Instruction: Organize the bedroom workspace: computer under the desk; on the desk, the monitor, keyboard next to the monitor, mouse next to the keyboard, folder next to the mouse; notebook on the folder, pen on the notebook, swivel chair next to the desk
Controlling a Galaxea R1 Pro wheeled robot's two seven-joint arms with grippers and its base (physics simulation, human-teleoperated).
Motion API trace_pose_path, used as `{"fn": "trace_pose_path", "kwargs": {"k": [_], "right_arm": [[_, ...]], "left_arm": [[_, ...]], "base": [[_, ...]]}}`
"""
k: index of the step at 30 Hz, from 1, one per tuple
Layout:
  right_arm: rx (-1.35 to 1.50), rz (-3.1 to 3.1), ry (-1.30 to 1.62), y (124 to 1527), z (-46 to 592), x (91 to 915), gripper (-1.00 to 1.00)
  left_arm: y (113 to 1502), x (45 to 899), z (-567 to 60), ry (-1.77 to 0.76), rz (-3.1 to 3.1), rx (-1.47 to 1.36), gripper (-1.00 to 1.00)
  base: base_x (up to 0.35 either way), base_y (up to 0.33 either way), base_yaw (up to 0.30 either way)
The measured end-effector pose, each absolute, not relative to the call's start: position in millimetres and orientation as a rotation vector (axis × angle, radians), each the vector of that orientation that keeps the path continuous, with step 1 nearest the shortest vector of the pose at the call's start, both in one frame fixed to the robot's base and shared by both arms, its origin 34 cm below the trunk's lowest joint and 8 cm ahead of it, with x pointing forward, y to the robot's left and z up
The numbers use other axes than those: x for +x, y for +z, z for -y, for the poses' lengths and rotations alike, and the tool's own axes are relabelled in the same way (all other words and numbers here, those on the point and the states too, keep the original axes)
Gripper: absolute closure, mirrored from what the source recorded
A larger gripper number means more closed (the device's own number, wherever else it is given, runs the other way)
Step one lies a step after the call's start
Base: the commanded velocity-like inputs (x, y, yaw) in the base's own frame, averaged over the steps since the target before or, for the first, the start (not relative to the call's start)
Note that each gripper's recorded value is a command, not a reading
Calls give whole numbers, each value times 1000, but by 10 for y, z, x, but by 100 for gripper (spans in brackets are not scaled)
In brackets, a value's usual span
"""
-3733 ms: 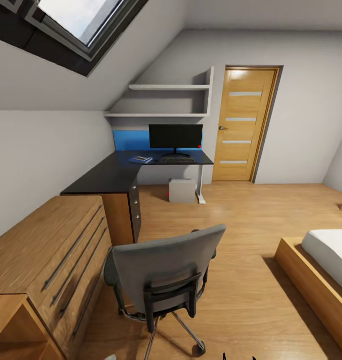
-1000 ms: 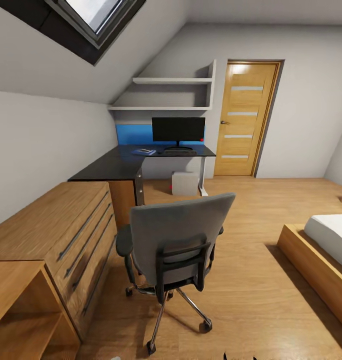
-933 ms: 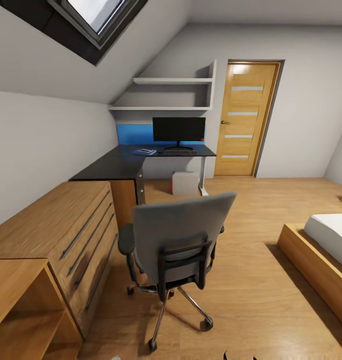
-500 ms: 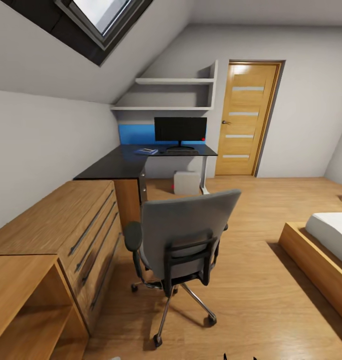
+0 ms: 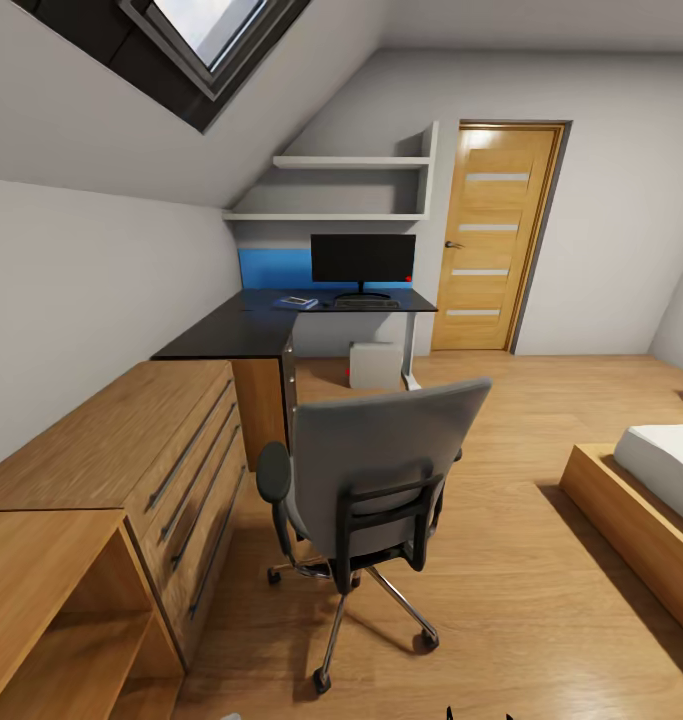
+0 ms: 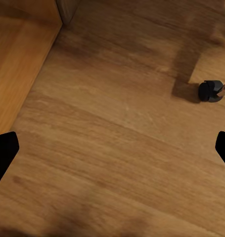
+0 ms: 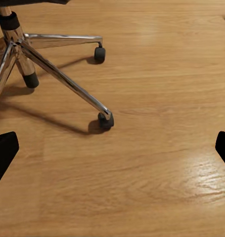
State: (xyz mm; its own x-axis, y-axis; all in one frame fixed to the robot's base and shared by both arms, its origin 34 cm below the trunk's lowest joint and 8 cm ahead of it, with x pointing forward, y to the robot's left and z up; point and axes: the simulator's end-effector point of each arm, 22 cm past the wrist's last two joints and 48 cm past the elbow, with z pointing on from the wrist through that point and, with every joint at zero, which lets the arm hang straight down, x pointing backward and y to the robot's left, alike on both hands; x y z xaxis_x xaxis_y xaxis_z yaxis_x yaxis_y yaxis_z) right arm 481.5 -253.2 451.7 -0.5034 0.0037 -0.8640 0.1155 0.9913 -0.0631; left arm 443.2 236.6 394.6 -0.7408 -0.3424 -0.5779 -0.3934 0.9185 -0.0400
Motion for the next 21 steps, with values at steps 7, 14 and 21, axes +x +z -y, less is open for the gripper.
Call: {"fn": "trace_pose_path", "kwargs": {"k": [7, 14, 21], "right_arm": [[82, -2094, -135, 4518, 2527, 4814, -100], [81, -2092, -130, 4525, 2500, 4823, -100], [103, -2058, -127, 4478, 2519, 4925, -100]], "left_arm": [[3951, 4440, -2365, 111, -2469, -522, -100], [3955, 4441, -2377, 115, -2465, -532, -100], [3824, 4432, -2245, 94, -2469, -552, -100]], "base": [[0, 0, 0], [0, 0, 0], [0, 0, 0]]}}
